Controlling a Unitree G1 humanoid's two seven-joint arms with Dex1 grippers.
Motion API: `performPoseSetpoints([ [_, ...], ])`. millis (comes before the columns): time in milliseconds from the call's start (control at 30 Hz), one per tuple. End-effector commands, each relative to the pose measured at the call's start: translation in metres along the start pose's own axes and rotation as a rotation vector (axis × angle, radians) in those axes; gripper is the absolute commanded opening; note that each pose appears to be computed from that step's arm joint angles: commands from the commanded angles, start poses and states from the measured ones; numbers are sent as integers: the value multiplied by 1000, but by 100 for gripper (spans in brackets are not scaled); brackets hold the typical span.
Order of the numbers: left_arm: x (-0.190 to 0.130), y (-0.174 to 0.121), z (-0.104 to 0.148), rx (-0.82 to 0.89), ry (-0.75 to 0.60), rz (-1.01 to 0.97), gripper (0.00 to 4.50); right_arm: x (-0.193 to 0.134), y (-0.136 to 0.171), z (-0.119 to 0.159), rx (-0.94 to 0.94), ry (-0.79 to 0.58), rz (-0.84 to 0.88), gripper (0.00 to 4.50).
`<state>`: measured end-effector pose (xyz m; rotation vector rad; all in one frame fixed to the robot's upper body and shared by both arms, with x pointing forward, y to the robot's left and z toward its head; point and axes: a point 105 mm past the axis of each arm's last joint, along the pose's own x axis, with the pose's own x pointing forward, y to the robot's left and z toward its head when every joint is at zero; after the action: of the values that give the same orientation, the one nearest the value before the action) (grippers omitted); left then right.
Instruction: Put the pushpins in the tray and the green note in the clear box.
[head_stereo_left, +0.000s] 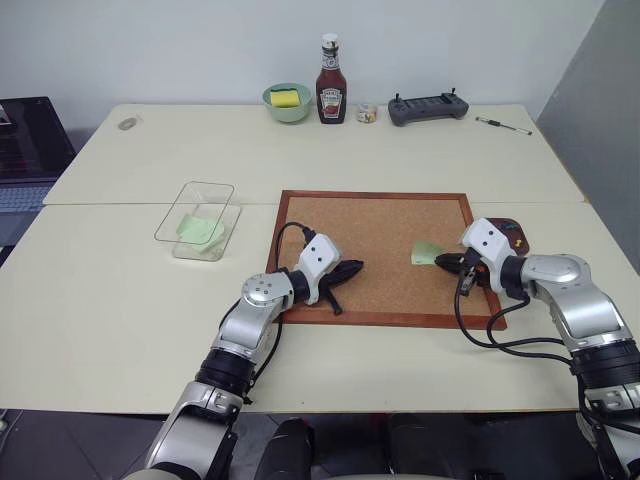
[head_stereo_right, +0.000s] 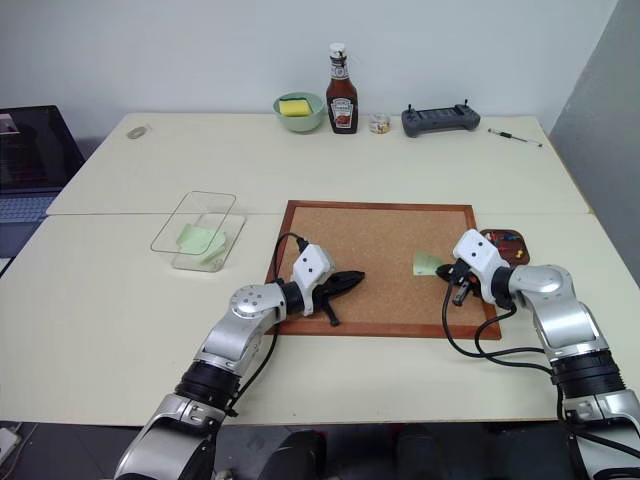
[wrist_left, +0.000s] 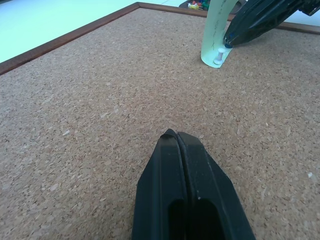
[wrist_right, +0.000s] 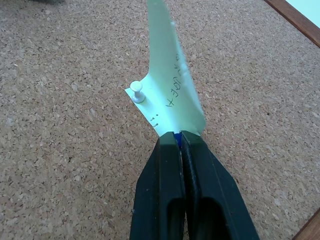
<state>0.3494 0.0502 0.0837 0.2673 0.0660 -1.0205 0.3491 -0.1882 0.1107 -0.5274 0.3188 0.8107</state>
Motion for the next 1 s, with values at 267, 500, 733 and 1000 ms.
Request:
performPoseSetpoints([
  [267, -3, -6, -16, -20, 52, -17, 0, -23, -10, 39, -41, -108, -17, 3],
  [500, -3, -6, -16, -19, 53, -20, 0, -35, -9, 42, -46, -107, -9, 3],
  [733, -3, -7, -18, -22, 56, -19, 0, -75, -41, 20, -50, -7, -165, 3],
  [1000, -2, -7, -18, -21, 57, -22, 0, -61, -77, -8, -178, 136, -347, 3],
])
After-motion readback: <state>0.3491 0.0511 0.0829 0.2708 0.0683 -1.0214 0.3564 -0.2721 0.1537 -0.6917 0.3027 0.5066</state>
